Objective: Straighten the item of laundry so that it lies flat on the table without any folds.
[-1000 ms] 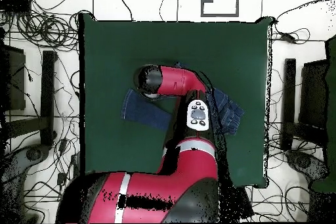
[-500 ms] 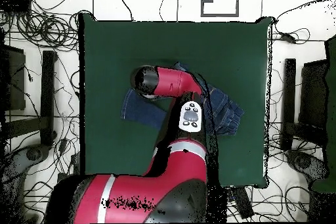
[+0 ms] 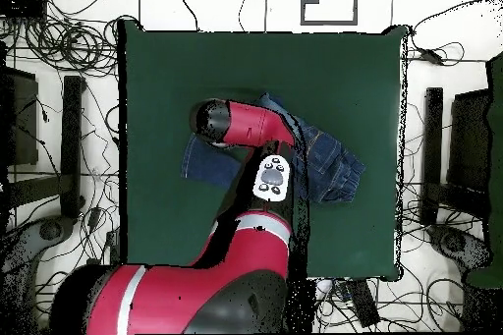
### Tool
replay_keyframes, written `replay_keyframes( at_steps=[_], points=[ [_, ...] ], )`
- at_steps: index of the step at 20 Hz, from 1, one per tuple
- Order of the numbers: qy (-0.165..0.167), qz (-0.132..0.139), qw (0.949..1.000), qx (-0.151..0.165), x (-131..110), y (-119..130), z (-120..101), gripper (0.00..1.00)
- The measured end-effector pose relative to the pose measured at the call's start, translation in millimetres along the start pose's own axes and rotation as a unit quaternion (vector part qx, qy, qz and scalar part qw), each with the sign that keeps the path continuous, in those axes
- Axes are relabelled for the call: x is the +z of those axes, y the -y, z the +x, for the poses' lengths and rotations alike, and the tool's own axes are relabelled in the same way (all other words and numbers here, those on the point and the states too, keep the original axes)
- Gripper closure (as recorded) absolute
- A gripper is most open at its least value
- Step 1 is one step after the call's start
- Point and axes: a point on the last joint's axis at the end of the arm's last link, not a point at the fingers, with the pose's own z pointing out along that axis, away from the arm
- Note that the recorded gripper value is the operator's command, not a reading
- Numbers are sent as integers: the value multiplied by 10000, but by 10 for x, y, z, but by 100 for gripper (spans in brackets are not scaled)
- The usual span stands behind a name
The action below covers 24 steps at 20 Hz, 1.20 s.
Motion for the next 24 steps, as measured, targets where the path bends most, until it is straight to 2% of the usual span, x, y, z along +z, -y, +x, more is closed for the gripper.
replay_keyframes(
  at_steps=[3, 8, 10, 20, 24],
  points=[
    [72, -70, 9999, 125, 0, -34, -34, 0],
    [380, -265, 9982, 383, 1, -160, -144, 0],
    [628, -370, 9960, 526, 9, -250, -209, 0],
    [1171, -635, 9870, 896, 18, -436, -367, 0],
    [1403, -714, 9820, 1041, 26, -518, -416, 0]
  ],
)
